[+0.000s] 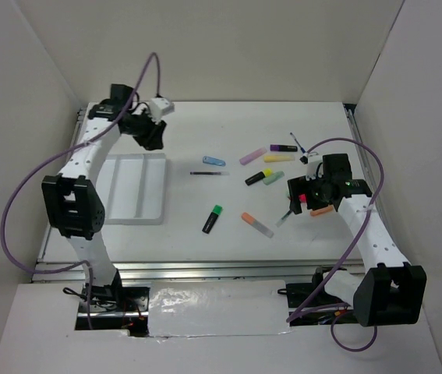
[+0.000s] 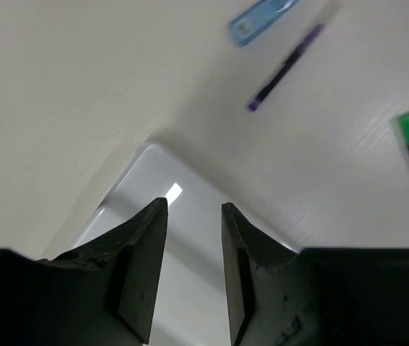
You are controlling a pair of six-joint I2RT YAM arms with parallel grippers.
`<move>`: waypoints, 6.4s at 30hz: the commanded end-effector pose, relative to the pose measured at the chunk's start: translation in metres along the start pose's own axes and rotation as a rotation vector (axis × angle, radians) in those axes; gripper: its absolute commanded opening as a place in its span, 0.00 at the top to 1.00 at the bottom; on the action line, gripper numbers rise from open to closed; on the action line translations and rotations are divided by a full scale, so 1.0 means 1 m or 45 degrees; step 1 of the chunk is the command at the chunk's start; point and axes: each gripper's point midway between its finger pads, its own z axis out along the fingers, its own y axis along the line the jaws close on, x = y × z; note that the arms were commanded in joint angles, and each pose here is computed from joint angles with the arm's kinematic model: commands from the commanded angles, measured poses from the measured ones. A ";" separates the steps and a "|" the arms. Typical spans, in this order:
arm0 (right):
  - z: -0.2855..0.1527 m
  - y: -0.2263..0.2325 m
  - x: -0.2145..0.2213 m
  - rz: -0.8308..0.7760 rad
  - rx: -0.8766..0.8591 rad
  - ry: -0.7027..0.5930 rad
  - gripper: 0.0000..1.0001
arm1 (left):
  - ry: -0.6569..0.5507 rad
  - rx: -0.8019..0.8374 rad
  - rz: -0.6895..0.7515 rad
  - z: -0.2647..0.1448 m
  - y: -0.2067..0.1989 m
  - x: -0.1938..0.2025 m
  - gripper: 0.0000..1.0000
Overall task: Sort the stationery into containers
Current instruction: Grab a piece of stationery with the left arm, then grab a piece of stationery with the right arm, then place the stationery into the container
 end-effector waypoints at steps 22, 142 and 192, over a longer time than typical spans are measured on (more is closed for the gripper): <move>-0.010 -0.001 -0.022 -0.017 0.002 -0.034 0.00 | 0.297 0.417 0.425 0.198 -0.129 0.020 0.54; 0.113 -0.001 0.032 -2.075 -0.480 0.509 0.50 | -0.408 0.202 -0.609 -0.166 -0.042 0.030 1.00; -0.010 0.139 -0.086 -0.889 -0.967 0.015 1.00 | 0.247 -0.637 -1.213 -0.138 0.086 0.254 1.00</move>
